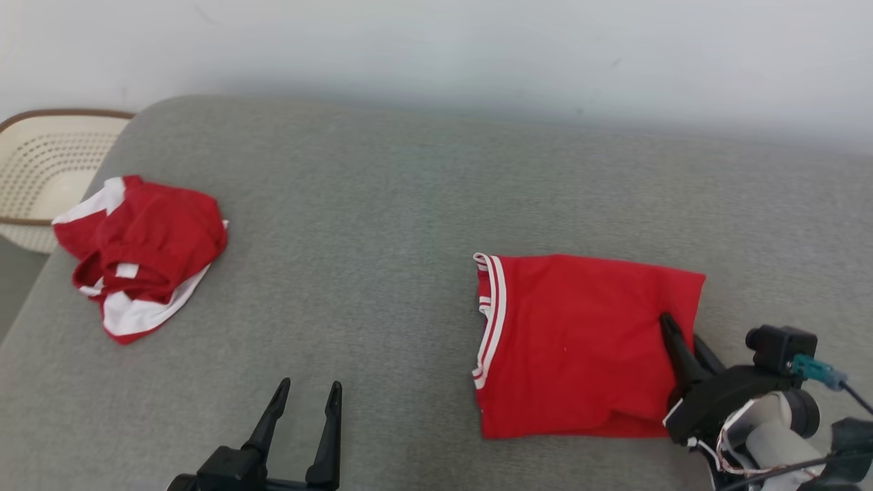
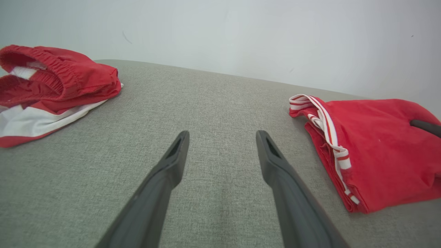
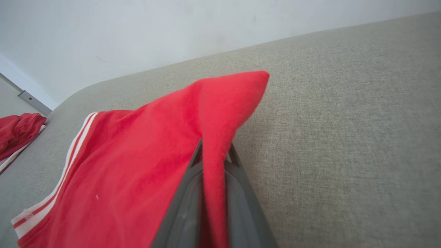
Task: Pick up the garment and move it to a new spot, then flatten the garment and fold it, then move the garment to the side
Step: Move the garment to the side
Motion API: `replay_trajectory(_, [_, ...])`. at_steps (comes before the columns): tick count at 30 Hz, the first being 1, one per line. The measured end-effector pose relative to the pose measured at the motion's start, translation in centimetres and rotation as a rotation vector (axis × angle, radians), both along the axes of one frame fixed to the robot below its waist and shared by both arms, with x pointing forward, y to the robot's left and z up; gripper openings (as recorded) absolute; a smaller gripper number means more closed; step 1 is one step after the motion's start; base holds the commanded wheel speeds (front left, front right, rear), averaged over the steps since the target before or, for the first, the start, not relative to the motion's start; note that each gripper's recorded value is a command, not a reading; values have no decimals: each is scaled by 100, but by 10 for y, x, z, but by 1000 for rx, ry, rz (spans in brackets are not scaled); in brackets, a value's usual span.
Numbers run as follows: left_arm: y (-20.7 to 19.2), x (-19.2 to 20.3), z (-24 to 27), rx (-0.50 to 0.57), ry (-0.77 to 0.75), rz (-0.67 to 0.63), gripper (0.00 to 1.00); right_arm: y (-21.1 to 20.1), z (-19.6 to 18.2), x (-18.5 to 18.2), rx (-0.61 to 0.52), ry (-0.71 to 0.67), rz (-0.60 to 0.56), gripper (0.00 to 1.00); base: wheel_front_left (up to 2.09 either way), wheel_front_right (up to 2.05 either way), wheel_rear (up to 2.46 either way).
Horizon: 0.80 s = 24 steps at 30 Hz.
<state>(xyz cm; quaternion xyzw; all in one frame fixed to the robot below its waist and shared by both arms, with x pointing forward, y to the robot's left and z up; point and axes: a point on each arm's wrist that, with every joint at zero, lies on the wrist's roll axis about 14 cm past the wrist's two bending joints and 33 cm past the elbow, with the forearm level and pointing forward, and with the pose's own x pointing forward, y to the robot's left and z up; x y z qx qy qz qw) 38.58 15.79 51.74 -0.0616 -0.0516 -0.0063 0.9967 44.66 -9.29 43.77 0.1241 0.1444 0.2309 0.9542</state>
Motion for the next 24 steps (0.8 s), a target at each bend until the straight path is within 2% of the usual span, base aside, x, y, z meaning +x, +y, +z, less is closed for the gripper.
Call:
replay_trajectory(7, [-35,12,6,11,-24,-109,100,-38,0,-19,-55,-34,-116,0,0,0,0])
replay_trajectory(24, [-154,31,16,9,-66,-448,100,-139,-8,-97,-38,4,-465,0,0,0,0])
